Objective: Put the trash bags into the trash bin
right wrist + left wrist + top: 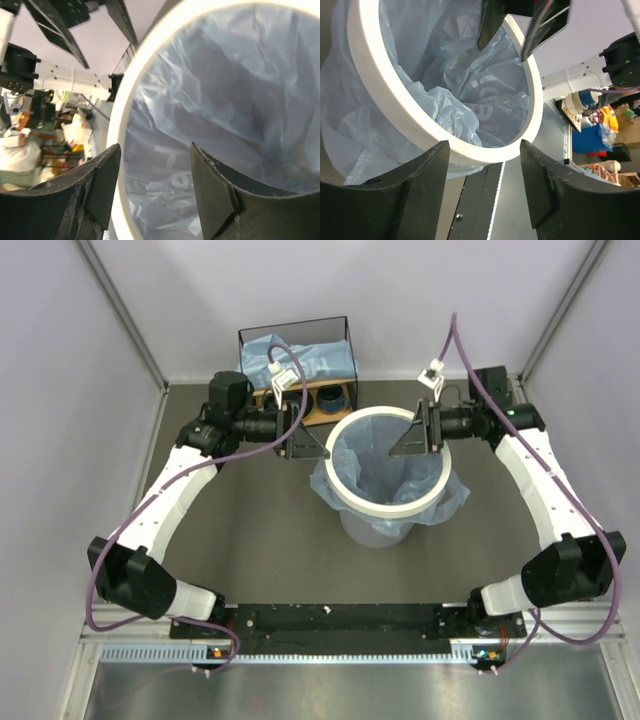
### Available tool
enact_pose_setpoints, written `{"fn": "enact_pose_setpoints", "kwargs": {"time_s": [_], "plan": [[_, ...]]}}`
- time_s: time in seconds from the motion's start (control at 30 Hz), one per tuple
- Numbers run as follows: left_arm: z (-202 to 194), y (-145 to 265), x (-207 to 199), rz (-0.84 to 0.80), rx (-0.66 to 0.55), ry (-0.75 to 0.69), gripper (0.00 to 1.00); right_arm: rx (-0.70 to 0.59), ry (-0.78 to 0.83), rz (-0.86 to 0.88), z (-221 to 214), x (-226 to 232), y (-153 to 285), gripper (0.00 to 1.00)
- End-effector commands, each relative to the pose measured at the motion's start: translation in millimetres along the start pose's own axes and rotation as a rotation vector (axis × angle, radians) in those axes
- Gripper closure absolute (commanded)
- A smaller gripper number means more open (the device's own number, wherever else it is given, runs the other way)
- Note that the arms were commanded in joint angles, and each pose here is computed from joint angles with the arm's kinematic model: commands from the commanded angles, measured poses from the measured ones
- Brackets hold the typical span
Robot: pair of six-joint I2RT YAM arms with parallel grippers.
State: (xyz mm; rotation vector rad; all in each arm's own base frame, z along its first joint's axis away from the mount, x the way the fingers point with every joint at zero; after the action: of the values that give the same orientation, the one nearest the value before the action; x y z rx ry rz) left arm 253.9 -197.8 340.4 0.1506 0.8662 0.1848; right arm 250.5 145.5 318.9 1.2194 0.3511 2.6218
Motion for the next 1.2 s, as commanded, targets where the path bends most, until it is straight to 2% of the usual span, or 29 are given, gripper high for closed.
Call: {"fn": "enact_pose_setpoints", "kwargs": {"time_s": [0.0,0.1,0.13,0.2,0.23,0.33,0.4,0.47,0.53,0.6,0.7,0.83,0.9,0.93,0.97,1.17], "plan": [[27,13,-19,0.052,-0.053,-0.201,0.33,-0.123,0.231,-0.035,34,59,29,0.39],[36,20,-18,0.116,-0.039,-0.255,0.30,-0.174,0.315,-0.227,48,65,44,0.37],[39,23,-16,0.148,-0.048,-0.269,0.29,-0.189,0.392,-0.305,55,68,52,0.36],[40,27,-15,0.173,-0.049,-0.305,0.28,-0.170,0.408,-0.544,59,47,65,0.32],[41,30,-13,0.192,-0.057,-0.308,0.28,-0.157,0.471,-0.619,65,45,73,0.31],[43,34,-12,0.210,-0.068,-0.317,0.27,-0.085,0.479,-0.802,68,23,86,0.25],[45,35,-11,0.225,-0.077,-0.331,0.27,-0.037,0.460,-0.823,66,14,85,0.20],[45,36,-15,0.204,-0.076,-0.350,0.27,-0.014,0.446,-0.817,63,9,83,0.20],[51,34,-30,0.116,-0.083,-0.362,0.35,0.005,0.439,-0.803,60,4,79,0.20],[50,28,-48,-0.002,-0.056,-0.377,0.42,0.025,0.422,-0.779,58,-3,74,0.26],[25,-6,-83,-0.126,0.035,-0.443,0.47,0.026,0.372,-0.733,59,-10,65,0.28],[4,-39,-119,-0.335,0.104,-0.384,0.53,0.032,0.289,-0.643,60,-23,52,0.27],[-7,-53,-117,-0.385,0.142,-0.304,0.55,0.046,0.266,-0.597,57,-26,45,0.26],[-12,-59,-124,-0.422,0.180,-0.233,0.60,0.047,0.254,-0.591,56,-28,44,0.26],[-8,-63,-130,-0.457,0.173,-0.248,0.62,0.061,0.237,-0.582,54,-33,41,0.26],[-18,-92,-152,-0.495,0.229,-0.204,0.69,0.053,0.224,-0.626,49,-45,39,0.29]]}}
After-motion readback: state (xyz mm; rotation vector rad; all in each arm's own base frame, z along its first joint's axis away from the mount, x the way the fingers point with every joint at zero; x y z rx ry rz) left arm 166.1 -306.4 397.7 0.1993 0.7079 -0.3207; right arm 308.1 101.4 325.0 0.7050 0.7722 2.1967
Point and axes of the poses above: each gripper's point midway between its finger pads, its own y axis back along the fingers, its own x axis along the line the jaws close on, z = x × y, the point moved 7 cm from there along y, back along the fingers, and after that the axes turned 4 degrees about y, right-handed, at the moved point
